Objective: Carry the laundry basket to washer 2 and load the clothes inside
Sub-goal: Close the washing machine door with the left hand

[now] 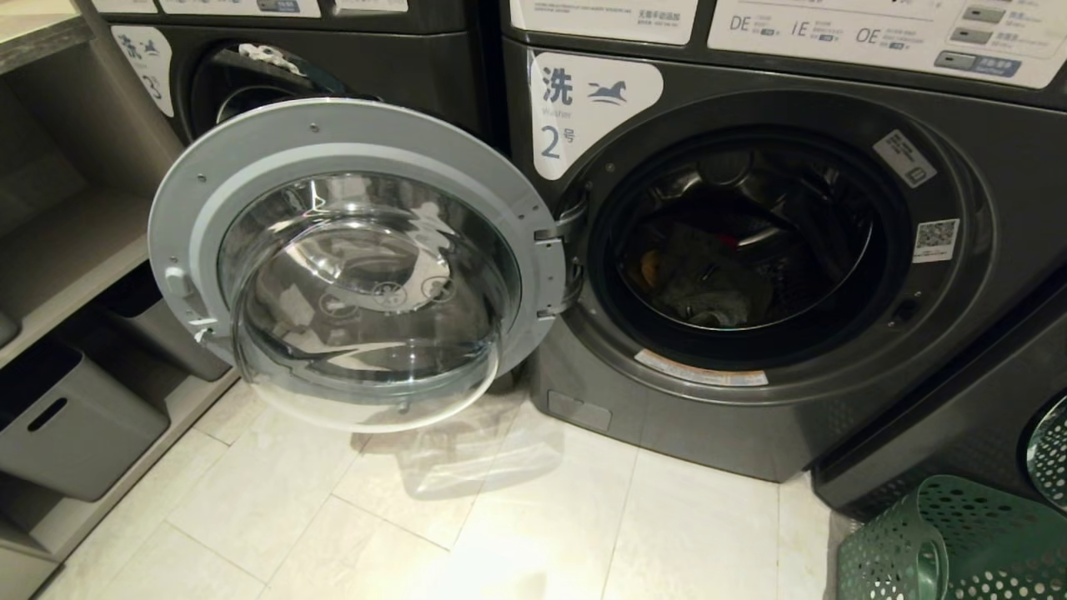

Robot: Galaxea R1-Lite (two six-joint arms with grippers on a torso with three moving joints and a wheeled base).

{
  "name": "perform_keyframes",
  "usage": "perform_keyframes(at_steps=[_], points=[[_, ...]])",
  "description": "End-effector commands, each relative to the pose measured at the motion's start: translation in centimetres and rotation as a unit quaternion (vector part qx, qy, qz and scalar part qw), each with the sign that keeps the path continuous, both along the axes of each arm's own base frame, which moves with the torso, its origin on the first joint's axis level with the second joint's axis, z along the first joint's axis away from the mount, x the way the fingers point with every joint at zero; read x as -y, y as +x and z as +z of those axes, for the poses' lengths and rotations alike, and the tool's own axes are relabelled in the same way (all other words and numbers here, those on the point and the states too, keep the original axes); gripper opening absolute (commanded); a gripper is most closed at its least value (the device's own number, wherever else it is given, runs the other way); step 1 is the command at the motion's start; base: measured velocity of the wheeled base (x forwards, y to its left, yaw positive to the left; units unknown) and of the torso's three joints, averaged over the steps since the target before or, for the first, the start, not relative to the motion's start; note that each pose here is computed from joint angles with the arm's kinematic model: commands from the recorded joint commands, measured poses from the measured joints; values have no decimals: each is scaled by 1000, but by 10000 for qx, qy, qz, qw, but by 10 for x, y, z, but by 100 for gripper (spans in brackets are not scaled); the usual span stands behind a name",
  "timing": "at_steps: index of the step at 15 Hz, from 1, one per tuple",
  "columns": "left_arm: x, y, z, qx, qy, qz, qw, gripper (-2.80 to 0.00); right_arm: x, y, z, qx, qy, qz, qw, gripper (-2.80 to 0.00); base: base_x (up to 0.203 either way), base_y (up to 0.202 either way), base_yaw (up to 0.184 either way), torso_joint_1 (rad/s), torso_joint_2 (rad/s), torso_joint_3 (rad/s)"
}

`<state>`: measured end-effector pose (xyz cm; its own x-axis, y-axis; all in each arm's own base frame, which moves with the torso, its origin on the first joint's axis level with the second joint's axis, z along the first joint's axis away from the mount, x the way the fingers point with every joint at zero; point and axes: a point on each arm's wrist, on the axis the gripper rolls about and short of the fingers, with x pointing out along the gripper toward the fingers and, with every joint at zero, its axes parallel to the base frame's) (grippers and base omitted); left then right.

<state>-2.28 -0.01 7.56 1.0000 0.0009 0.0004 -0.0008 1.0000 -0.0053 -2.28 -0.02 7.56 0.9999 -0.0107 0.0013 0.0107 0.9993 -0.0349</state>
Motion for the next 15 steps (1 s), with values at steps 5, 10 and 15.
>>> perform_keyframes(at_steps=[5,10,15], points=[[0,0,0,-4,-4,3,10000,-280,0,0,0,-6,-2,0,10000,-280,0,0,0,-1,3,204],[0,0,0,-2,-4,-4,10000,-280,0,0,0,-6,6,0,10000,-280,0,0,0,4,0,114],[0,0,0,-10,-4,3,10000,-280,0,0,0,1,13,0,10000,-280,0,0,0,0,0,0]])
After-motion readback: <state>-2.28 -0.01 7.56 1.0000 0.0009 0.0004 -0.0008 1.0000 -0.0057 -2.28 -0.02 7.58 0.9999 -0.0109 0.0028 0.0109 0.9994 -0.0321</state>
